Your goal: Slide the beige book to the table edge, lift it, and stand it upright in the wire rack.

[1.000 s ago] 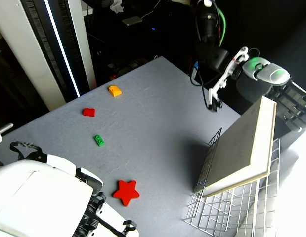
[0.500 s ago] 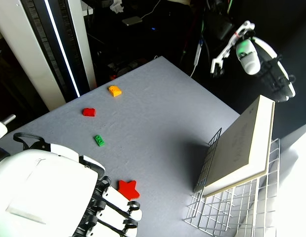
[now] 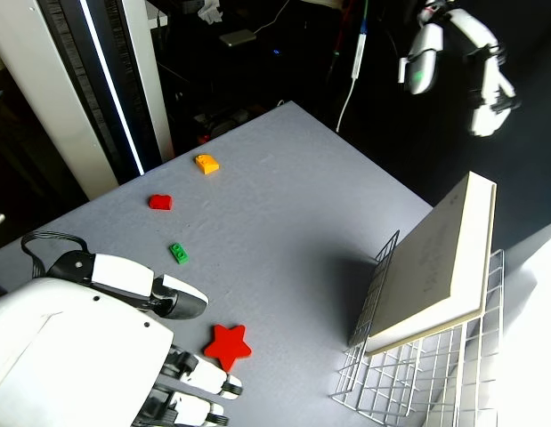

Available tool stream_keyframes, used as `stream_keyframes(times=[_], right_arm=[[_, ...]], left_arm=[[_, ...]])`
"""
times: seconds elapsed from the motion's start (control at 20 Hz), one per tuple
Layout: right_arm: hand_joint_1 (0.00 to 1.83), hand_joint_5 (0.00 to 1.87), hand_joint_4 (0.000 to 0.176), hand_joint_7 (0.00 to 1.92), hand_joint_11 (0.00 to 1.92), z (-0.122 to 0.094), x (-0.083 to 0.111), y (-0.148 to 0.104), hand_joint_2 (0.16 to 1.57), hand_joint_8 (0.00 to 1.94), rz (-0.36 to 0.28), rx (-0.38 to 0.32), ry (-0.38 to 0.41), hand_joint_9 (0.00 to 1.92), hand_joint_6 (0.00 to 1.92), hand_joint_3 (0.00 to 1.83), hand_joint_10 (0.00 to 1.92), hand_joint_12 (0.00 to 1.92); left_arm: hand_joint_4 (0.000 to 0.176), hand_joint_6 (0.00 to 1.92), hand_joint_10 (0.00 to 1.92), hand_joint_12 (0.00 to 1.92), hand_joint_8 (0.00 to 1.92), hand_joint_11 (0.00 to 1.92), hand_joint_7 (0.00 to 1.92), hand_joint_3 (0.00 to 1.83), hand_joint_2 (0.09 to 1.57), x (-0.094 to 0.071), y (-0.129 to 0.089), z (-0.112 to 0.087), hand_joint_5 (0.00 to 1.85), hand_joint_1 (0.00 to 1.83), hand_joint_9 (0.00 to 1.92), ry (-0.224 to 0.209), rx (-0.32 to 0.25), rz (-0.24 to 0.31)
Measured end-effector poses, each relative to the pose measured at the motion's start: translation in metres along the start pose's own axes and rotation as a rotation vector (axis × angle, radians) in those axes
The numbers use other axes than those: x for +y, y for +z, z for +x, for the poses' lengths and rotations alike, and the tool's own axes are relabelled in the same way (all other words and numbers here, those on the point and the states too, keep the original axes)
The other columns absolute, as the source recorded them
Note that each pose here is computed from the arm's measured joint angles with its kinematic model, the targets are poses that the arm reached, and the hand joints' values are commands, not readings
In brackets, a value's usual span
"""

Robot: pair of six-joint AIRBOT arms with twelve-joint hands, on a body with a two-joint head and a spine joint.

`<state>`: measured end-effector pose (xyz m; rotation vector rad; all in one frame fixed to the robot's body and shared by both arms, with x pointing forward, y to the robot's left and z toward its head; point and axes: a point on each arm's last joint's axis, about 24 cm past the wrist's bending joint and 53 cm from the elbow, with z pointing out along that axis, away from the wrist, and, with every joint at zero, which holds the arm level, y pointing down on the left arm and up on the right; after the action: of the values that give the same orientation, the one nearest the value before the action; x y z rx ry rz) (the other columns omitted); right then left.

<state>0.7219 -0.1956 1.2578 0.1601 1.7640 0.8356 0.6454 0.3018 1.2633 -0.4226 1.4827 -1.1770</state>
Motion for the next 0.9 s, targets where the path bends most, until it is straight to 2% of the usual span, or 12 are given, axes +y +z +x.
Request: stream_keyframes(times=[0.05, 0.1, 0.15, 0.2, 0.25, 0.3, 0.35, 0.45, 0.5, 0.6, 0.8, 0.9], right_arm=[[0.42, 0.88, 0.0, 0.83, 0.6, 0.0, 0.001, 0.0, 1.2, 0.98, -0.003, 0.0, 0.01, 0.71, 0.55, 0.0, 1.44, 1.82], [0.45, 0.65, 0.0, 0.74, 0.8, 0.001, 0.003, 0.0, 1.21, 1.64, -0.011, 0.007, 0.03, 0.77, 1.33, 0.0, 1.85, 1.92], [0.45, 0.65, 0.0, 0.74, 0.8, 0.004, 0.006, 0.0, 1.21, 1.64, -0.021, 0.021, 0.041, 0.77, 1.33, 0.0, 1.85, 1.92], [0.52, 0.57, 0.0, 0.78, 1.02, 0.01, 0.01, 0.0, 1.2, 1.92, -0.038, 0.045, 0.039, 0.94, 1.86, 0.0, 1.92, 1.92], [0.54, 0.74, 0.0, 0.92, 1.16, 0.013, 0.012, -0.001, 1.18, 1.94, -0.047, 0.057, 0.038, 1.06, 1.91, 0.0, 1.92, 1.92], [0.54, 0.74, 0.0, 0.92, 1.16, 0.015, 0.014, 0.0, 1.18, 1.94, -0.054, 0.066, 0.038, 1.06, 1.91, 0.0, 1.92, 1.92], [0.52, 0.94, 0.0, 1.06, 1.33, 0.016, 0.015, 0.0, 1.18, 1.94, -0.058, 0.071, 0.036, 1.2, 1.92, 0.0, 1.92, 1.92], [0.48, 1.22, 0.0, 1.33, 1.62, 0.018, 0.016, -0.001, 1.21, 1.94, -0.063, 0.076, 0.012, 1.47, 1.92, 0.0, 1.92, 1.92], [0.48, 1.22, 0.0, 1.33, 1.62, 0.017, 0.016, 0.0, 1.21, 1.94, -0.062, 0.075, 0.004, 1.47, 1.92, 0.0, 1.92, 1.92], [0.45, 1.33, 0.0, 1.42, 1.69, 0.019, 0.017, -0.001, 1.23, 1.94, -0.068, 0.081, -0.016, 1.56, 1.92, 0.0, 1.92, 1.92], [0.44, 1.32, 0.0, 1.43, 1.71, 0.029, 0.026, -0.003, 1.23, 1.94, -0.108, 0.123, -0.051, 1.56, 1.92, 0.0, 1.92, 1.92], [0.49, 1.31, 0.0, 1.42, 1.72, 0.037, 0.037, -0.005, 1.22, 1.94, -0.155, 0.159, -0.132, 1.56, 1.92, 0.0, 1.92, 1.92]], left_arm=[[0.0, 0.23, 0.66, 1.4, 0.15, 0.47, 1.11, 0.0, 1.14, -0.009, -0.003, -0.001, 1.07, 0.62, 0.88, 0.034, 0.009, 0.032], [0.0, 1.03, 1.21, 1.58, 0.85, 0.6, 0.96, 0.0, 1.19, -0.017, -0.006, -0.007, 0.9, 0.63, 0.81, 0.038, -0.009, 0.057], [0.0, 1.03, 1.21, 1.58, 0.85, 0.6, 0.96, 0.0, 1.19, -0.022, -0.008, -0.01, 0.9, 0.63, 0.81, 0.049, -0.011, 0.074], [0.0, 1.52, 1.56, 1.81, 1.4, 0.72, 0.94, 0.0, 1.21, -0.027, -0.01, -0.01, 0.84, 0.69, 0.87, 0.062, -0.008, 0.093], [0.0, 1.71, 1.77, 1.9, 1.66, 0.84, 0.96, 0.0, 1.22, -0.029, -0.01, -0.009, 0.84, 0.75, 0.92, 0.065, -0.004, 0.101], [0.0, 1.71, 1.77, 1.9, 1.66, 0.84, 0.96, 0.0, 1.22, -0.031, -0.01, -0.009, 0.84, 0.75, 0.92, 0.077, 0.005, 0.112], [0.0, 1.88, 1.89, 1.92, 1.87, 0.98, 1.04, 0.0, 1.22, -0.031, -0.01, -0.009, 0.91, 0.8, 1.04, 0.088, 0.012, 0.114], [0.0, 1.92, 1.92, 1.92, 1.92, 1.18, 1.3, 0.0, 1.25, -0.03, -0.01, -0.016, 1.18, 0.77, 1.32, 0.094, -0.004, 0.11], [0.0, 1.92, 1.92, 1.92, 1.92, 1.18, 1.3, 0.0, 1.25, -0.03, -0.01, -0.017, 1.18, 0.77, 1.32, 0.094, -0.006, 0.111], [0.0, 1.92, 1.92, 1.92, 1.92, 1.48, 1.43, 0.0, 1.27, -0.032, -0.01, -0.009, 1.25, 0.78, 1.46, 0.115, 0.033, 0.122], [0.0, 1.92, 1.92, 1.92, 1.92, 1.53, 1.46, 0.0, 1.28, -0.033, -0.013, 0.008, 1.29, 0.73, 1.5, 0.178, 0.114, 0.14], [0.0, 1.92, 1.92, 1.92, 1.92, 1.52, 1.41, 0.0, 1.29, -0.023, -0.014, 0.007, 1.21, 0.74, 1.46, 0.204, 0.135, 0.108]])
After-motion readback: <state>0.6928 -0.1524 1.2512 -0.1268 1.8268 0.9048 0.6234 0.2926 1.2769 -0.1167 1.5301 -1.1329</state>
